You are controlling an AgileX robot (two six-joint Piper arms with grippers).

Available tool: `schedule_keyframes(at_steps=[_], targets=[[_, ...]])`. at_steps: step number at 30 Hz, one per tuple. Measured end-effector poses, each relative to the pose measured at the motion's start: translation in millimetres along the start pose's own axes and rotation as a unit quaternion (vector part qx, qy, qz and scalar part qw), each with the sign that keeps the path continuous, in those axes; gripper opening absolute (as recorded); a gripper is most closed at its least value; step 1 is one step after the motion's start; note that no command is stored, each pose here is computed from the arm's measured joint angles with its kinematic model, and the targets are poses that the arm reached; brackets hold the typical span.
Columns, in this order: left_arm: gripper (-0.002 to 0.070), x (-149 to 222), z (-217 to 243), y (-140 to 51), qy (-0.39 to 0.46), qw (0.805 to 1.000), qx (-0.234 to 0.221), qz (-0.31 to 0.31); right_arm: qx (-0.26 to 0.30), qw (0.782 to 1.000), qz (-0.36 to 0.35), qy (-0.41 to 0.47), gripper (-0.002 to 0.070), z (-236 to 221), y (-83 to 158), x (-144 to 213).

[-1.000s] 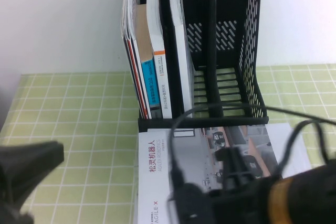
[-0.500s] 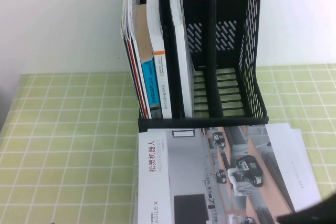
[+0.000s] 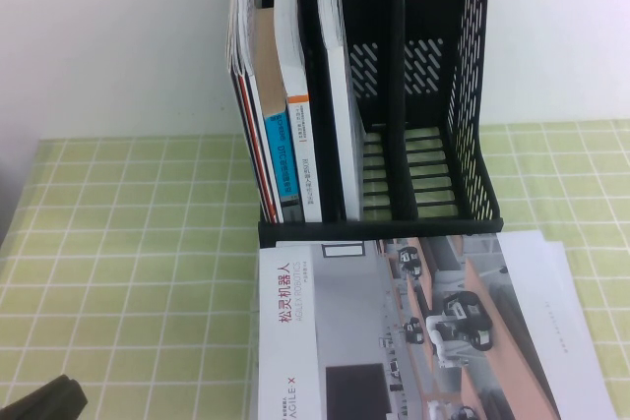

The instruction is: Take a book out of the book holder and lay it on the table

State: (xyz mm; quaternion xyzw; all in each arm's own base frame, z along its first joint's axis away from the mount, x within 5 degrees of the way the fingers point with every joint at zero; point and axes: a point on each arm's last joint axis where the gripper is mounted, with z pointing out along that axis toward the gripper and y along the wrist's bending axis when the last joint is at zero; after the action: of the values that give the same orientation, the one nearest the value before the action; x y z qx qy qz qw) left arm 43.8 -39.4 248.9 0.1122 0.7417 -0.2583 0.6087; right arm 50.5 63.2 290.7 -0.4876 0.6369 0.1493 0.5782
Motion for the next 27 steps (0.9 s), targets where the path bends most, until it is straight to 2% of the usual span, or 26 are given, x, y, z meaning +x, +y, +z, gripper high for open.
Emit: schedule_keyframes(at_steps=[11,19,22,25,27], targets=[[-0.0002,1.3,0.0,-0.9,0.007,1.000,0.005,0.000,-0.006,0.999,-0.004,0.040,0.0001,8.1,9.7,27.4],[-0.0002,1.4,0.0,-0.8,0.008,1.000,0.005,0.001,-0.007,0.999,-0.004,0.049,0.0001,8.1,10.1,29.5],[-0.0001,2.0,0.1,3.0,0.009,0.999,-0.016,0.037,-0.007,0.999,-0.004,0.049,0.0001,8.1,10.1,29.5],[-0.0001,11.2,2.7,13.1,0.020,0.995,-0.055,0.077,-0.007,0.999,-0.004,0.049,0.0001,8.1,10.1,29.5],[-0.0001,21.5,5.4,21.8,0.025,0.993,-0.085,0.073,-0.007,0.999,-0.004,0.051,0.0001,8.1,10.1,29.9]])
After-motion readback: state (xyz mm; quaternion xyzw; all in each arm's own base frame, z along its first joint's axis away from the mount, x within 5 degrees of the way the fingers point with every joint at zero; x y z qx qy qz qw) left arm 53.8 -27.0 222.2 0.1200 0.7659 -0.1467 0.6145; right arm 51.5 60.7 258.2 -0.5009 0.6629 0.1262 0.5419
